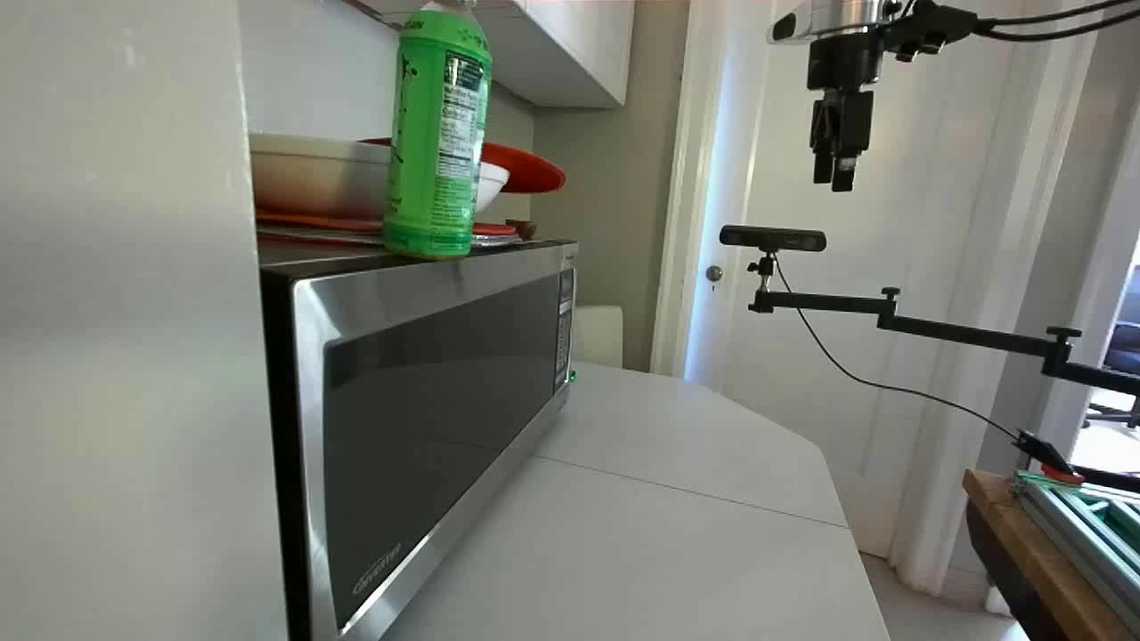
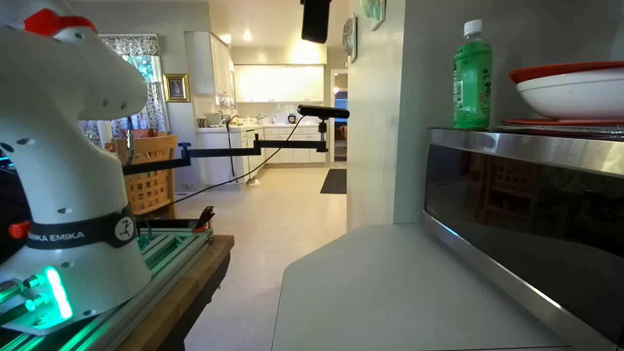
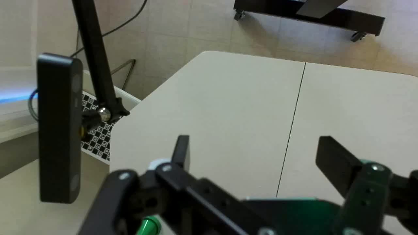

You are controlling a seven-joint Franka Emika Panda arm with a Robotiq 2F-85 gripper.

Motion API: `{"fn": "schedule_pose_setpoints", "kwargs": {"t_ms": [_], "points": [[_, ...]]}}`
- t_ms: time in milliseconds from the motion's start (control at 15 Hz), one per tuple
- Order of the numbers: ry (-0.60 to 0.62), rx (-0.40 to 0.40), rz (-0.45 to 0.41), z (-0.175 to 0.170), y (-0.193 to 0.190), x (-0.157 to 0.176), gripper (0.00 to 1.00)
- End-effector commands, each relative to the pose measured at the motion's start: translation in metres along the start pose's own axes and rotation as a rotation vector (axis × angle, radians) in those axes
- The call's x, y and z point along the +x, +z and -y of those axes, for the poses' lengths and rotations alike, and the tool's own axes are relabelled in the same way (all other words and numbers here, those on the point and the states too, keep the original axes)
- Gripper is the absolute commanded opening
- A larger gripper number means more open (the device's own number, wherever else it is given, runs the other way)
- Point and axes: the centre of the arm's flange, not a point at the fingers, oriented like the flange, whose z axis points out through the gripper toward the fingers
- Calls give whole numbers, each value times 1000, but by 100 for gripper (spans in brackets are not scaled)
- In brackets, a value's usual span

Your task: Put the green bottle on the counter.

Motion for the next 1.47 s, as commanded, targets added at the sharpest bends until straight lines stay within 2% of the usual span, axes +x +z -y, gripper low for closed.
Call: {"fn": "schedule_pose_setpoints", "kwargs": {"t_ms": [0, 400, 667, 1000, 1267, 1400], "points": [[0, 0, 0, 0, 0, 0, 100], [-15, 10, -6, 0, -2, 2, 100], [-68, 42, -105, 18, -40, 26, 100], [-183, 77, -256, 72, -105, 59, 100], [-259, 126, -325, 98, -120, 85, 100], [-209, 106, -315, 100, -120, 100, 100]]}}
